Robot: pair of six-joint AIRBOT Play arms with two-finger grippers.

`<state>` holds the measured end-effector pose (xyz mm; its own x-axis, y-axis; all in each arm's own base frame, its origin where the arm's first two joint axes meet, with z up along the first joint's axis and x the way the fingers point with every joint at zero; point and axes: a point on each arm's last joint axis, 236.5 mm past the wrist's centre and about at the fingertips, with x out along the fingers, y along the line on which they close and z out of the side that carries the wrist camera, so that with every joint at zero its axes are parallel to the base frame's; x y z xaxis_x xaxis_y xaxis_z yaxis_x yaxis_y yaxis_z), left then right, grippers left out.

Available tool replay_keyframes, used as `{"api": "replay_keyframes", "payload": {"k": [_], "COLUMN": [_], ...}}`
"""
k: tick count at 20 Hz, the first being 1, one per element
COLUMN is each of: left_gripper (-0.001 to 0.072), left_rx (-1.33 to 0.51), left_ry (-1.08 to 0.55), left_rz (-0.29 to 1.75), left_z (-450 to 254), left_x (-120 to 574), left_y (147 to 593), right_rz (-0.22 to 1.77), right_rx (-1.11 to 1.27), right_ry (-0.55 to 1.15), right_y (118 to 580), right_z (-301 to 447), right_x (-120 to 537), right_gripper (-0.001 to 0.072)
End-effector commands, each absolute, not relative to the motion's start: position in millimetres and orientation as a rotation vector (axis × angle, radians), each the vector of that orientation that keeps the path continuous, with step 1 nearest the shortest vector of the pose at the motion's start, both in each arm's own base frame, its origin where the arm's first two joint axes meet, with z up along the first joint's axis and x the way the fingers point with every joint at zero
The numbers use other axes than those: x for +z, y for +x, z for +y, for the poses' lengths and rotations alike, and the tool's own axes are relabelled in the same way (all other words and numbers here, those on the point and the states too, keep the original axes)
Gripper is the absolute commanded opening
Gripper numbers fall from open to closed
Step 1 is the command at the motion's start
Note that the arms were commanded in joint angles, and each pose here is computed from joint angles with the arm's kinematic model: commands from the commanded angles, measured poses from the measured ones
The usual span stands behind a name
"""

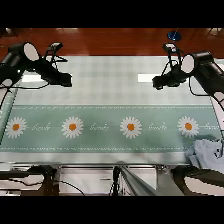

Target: Fold the shirts.

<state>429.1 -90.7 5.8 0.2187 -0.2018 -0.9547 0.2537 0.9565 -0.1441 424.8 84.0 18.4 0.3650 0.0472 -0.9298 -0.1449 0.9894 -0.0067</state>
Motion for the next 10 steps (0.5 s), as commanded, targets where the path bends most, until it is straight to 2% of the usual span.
{"api": "replay_keyframes", "payload": {"k": [1, 6, 10], "left_gripper": [0.0454, 0.0454, 0.0454], "left_rx": [-0.315, -0.315, -0.313], "left_ry": [0.045, 0.047, 0.042], "left_rz": [1.311, 1.291, 1.362], "left_z": [-90.4, -90.0, -87.8], "left_x": [10.1, 18.9, -7.0], "left_y": [427.1, 425.7, 405.9], "right_rz": [1.19, 1.19, 1.19], "right_rx": [0.125, 0.126, 0.126], "right_ry": [-0.093, -0.091, -0.091], "right_y": [424.9, 424.8, 424.8], "right_z": [84.4, 85.0, 84.9], "right_x": [18.9, 18.9, 18.9], "right_gripper": [0.0493, 0.0493, 0.0493]}}
